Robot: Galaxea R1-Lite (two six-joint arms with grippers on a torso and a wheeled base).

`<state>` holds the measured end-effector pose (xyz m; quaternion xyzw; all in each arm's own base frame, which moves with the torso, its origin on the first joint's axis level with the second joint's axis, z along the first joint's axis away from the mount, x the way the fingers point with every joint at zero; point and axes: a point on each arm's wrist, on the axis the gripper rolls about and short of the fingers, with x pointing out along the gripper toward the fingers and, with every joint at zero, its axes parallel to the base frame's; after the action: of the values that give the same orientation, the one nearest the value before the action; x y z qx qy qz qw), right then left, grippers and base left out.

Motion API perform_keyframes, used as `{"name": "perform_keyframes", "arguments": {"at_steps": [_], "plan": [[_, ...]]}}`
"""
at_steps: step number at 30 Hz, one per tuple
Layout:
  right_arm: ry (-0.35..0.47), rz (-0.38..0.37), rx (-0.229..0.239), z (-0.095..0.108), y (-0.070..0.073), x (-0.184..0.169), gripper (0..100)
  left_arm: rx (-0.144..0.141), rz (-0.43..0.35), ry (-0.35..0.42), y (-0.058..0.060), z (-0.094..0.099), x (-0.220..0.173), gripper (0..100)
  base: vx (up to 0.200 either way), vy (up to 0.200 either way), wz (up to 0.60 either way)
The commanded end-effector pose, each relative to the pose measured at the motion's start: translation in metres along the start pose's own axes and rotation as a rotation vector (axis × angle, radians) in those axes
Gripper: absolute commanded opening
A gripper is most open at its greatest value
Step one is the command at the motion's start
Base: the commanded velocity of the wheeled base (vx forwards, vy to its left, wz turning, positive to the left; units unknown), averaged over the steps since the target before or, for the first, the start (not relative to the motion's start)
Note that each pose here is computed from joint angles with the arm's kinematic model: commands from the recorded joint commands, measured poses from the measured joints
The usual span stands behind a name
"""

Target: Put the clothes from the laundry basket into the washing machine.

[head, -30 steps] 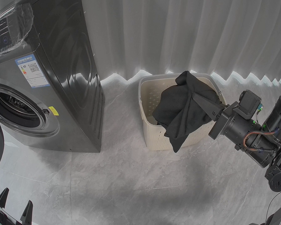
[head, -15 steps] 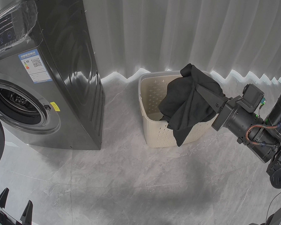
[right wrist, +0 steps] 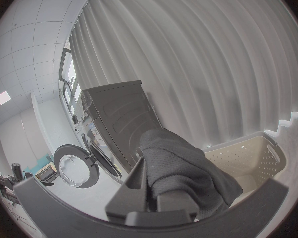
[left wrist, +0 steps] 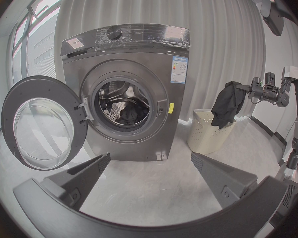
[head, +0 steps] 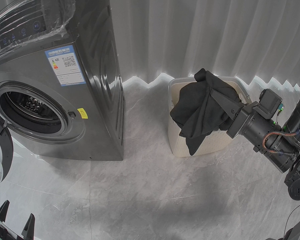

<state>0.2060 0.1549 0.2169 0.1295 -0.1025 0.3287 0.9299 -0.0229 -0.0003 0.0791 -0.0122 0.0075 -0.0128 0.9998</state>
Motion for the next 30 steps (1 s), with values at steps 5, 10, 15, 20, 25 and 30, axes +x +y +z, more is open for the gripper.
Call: {"name": "perform_keyframes", "arguments": {"at_steps": [5, 10, 15, 20, 25, 30], "plan": [[0.003, -0.001, 0.001, -0.0011, -0.0005, 0.0005, 0, 0.000, 0.000, -0.002, 0.0001, -0.0036, -0.0002, 100, 0.000, 0.120, 0.00], [0.002, -0.005, 0.000, -0.0007, -0.0017, 0.0000, 0, 0.000, 0.000, -0.002, 0.0001, -0.0036, -0.0002, 100, -0.040, 0.000, 0.00], [0.005, -0.008, -0.001, -0.0014, -0.0030, 0.0004, 0, 0.000, 0.000, -0.002, 0.0001, -0.0036, -0.0002, 100, -0.200, 0.000, 0.00], [0.006, -0.009, -0.001, -0.0017, -0.0030, 0.0002, 0, 0.000, 0.000, -0.002, 0.0001, -0.0036, -0.0002, 100, -0.200, 0.000, 0.00], [0.006, -0.009, -0.001, -0.0017, -0.0030, 0.0002, 0, 0.000, 0.000, -0.002, 0.0001, -0.0036, -0.0002, 100, -0.040, 0.000, 0.00], [0.003, -0.008, -0.001, -0.0008, -0.0028, -0.0002, 0, -0.002, 0.000, -0.001, 0.0001, -0.0040, -0.0001, 100, 0.000, 0.120, 0.00]]}}
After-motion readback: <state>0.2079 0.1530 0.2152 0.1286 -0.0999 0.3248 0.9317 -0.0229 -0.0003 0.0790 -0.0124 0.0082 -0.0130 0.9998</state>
